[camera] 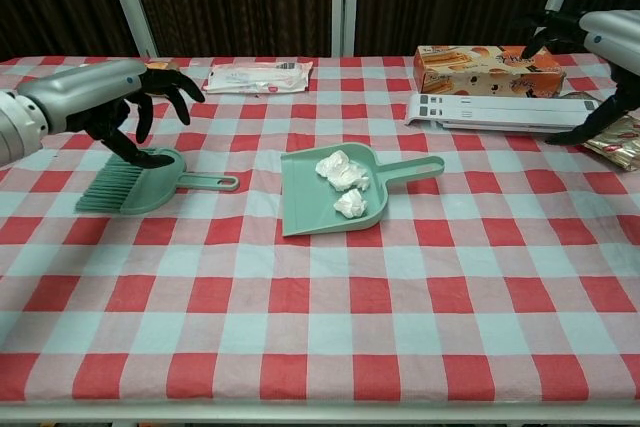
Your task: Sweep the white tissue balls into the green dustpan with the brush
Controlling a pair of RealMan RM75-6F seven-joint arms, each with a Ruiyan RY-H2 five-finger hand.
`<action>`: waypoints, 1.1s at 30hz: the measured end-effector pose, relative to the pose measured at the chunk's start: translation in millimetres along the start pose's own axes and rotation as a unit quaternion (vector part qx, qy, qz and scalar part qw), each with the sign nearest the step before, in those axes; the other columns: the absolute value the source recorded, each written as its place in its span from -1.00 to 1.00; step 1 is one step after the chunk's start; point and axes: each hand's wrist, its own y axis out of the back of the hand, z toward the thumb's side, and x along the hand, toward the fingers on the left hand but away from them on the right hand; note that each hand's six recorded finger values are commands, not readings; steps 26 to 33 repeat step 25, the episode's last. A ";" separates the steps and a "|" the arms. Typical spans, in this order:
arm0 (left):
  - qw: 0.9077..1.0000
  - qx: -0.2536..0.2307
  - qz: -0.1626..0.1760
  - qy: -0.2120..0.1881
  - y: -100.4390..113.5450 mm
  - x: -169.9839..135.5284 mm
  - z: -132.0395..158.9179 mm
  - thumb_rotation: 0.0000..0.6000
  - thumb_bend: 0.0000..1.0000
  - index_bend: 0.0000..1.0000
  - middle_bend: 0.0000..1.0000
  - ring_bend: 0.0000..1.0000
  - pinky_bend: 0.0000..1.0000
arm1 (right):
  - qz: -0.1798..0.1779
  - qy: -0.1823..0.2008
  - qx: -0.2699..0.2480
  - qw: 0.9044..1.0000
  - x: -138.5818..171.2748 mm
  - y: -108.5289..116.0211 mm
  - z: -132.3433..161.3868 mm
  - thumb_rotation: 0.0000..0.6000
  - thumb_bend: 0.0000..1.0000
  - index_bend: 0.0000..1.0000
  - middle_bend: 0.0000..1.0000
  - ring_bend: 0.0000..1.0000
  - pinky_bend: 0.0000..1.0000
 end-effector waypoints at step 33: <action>0.950 0.110 0.135 0.258 73.2 -238.2 -141.5 1.00 -0.58 -0.55 -0.62 -0.68 -0.54 | -0.047 -0.120 -0.009 0.992 137.1 60.9 -128.2 1.00 -0.56 -0.95 -0.65 -0.99 -0.93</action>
